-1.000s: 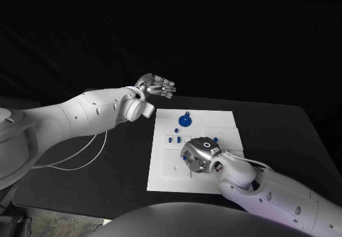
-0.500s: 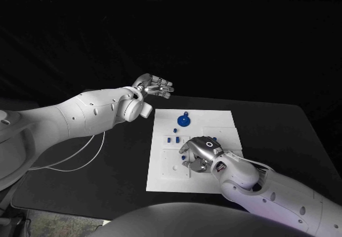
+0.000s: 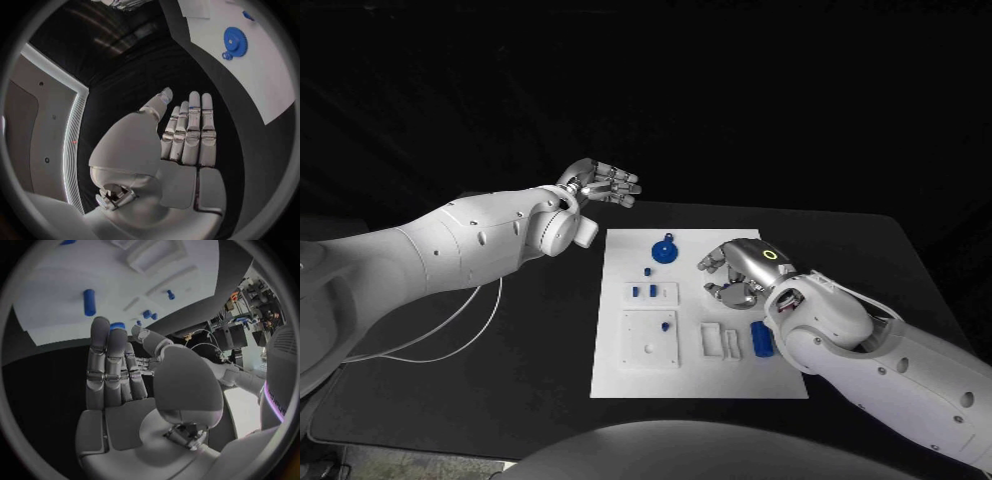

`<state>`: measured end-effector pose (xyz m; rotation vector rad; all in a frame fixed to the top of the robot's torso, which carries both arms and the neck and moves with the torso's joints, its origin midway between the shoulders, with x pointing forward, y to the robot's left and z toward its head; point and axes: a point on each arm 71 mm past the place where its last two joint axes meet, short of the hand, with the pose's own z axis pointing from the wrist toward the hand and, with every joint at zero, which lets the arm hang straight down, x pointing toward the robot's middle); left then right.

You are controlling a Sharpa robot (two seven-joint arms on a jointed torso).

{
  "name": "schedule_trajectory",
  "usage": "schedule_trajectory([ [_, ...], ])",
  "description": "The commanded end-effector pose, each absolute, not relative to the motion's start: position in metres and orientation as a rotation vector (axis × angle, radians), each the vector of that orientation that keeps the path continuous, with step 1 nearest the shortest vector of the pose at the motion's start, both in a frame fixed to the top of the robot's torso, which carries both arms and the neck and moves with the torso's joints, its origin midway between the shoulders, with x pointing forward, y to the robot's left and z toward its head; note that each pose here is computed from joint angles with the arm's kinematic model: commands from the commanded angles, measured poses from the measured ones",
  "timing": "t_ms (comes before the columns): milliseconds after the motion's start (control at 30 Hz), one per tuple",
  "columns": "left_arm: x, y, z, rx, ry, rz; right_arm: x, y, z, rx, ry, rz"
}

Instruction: Assemble the parts on the task board

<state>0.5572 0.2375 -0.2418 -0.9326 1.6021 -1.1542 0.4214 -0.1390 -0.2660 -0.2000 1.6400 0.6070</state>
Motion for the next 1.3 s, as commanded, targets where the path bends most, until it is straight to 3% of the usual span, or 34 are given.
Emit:
schedule_trajectory([
  [33,0.557,0.236,-0.241,-0.934,1.607,-1.173,0.427,-0.15,-0.271,-0.198,1.709,0.585],
  [367,0.557,0.236,-0.241,-0.933,1.608,-1.174,0.437,-0.169,-0.278,-0.222,1.796,0.484],
  [1300,0.557,0.237,-0.242,-0.934,1.609,-1.173,0.439,-0.161,-0.288,-0.251,1.861,0.464],
])
